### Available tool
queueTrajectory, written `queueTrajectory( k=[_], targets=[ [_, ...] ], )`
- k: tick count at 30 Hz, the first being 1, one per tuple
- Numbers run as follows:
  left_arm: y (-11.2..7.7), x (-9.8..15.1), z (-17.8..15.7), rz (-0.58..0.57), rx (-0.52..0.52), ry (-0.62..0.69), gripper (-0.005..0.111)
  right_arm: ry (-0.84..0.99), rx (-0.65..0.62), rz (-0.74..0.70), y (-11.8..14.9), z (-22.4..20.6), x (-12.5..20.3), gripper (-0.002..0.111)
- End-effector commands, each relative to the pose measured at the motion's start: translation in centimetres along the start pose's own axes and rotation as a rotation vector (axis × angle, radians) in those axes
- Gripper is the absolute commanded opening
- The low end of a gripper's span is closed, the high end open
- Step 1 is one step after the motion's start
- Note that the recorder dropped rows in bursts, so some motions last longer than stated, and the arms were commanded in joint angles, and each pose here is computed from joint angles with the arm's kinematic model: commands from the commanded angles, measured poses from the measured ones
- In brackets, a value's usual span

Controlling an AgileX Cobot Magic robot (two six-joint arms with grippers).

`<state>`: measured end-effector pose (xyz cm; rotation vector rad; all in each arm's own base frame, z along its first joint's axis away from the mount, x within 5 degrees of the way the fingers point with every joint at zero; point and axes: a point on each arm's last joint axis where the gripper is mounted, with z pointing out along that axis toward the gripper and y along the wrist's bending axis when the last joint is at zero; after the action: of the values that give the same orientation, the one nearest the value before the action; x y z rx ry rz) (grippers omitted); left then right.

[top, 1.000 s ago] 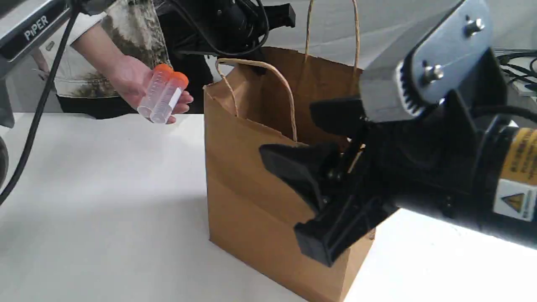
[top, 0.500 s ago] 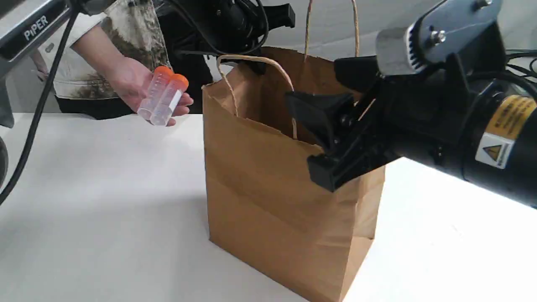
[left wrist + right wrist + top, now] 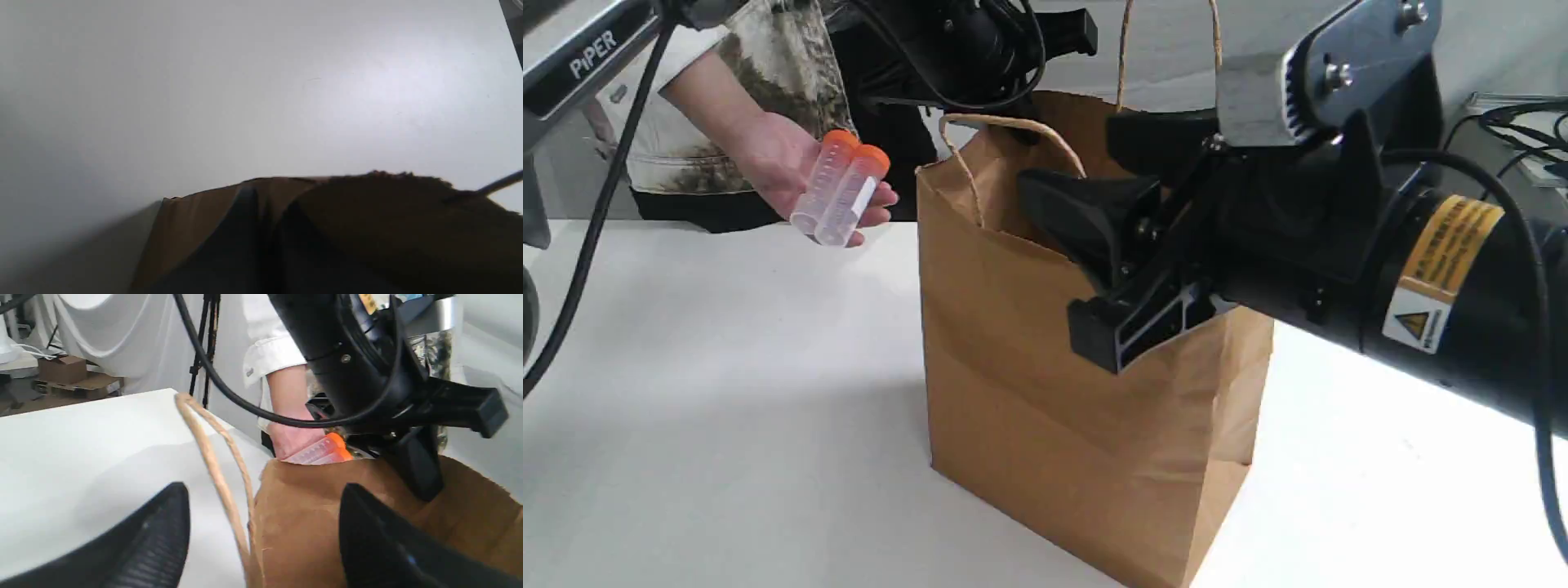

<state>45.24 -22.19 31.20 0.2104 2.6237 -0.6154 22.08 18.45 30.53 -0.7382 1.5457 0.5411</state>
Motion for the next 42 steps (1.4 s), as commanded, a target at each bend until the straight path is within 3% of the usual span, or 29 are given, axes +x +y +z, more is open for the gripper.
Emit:
queueTrajectory(
  k=[1, 2, 6, 11, 17, 23, 28, 34, 42],
  targets=[
    [-0.3, -0.2, -0.9, 0.002, 0.014, -0.021, 0.0, 0.002, -0.009, -0.002, -0.2, 1.1, 0.1, 0.046],
    [-0.3, -0.2, -0.9, 0.002, 0.015, -0.023, 0.0, -0.001, -0.008, -0.002, -0.3, 1.3, -0.1, 0.041],
    [-0.4, -0.2, -0.9, -0.002, 0.025, -0.023, 0.0, 0.002, 0.006, -0.007, -0.6, 2.0, -0.8, 0.0],
    [-0.3, -0.2, -0.9, 0.0, 0.017, -0.019, 0.0, 0.019, -0.008, -0.062, -0.2, 1.5, -1.2, 0.0],
    [1.1, -0.5, -0.8, 0.048, -0.132, -0.047, 0.0, -0.006, -0.042, -0.18, 1.2, -0.6, -3.3, 0.0],
    [2.1, -1.2, -2.3, -0.079, -0.046, -0.064, 0.0, -0.072, 0.013, -0.185, 1.0, -4.1, -6.0, 0.0],
    [2.9, -1.5, -3.5, -0.091, -0.066, -0.089, 0.0, -0.087, 0.041, -0.164, 0.8, -5.5, -6.8, 0.0],
    [2.9, -1.2, -3.7, -0.111, -0.073, -0.076, 0.0, -0.066, 0.064, -0.197, 0.5, -5.3, -7.3, 0.0],
    [3.5, 0.4, -1.5, -0.166, -0.047, 0.036, 0.0, -0.072, 0.116, -0.19, -0.3, -4.0, -10.0, 0.0]
  ],
)
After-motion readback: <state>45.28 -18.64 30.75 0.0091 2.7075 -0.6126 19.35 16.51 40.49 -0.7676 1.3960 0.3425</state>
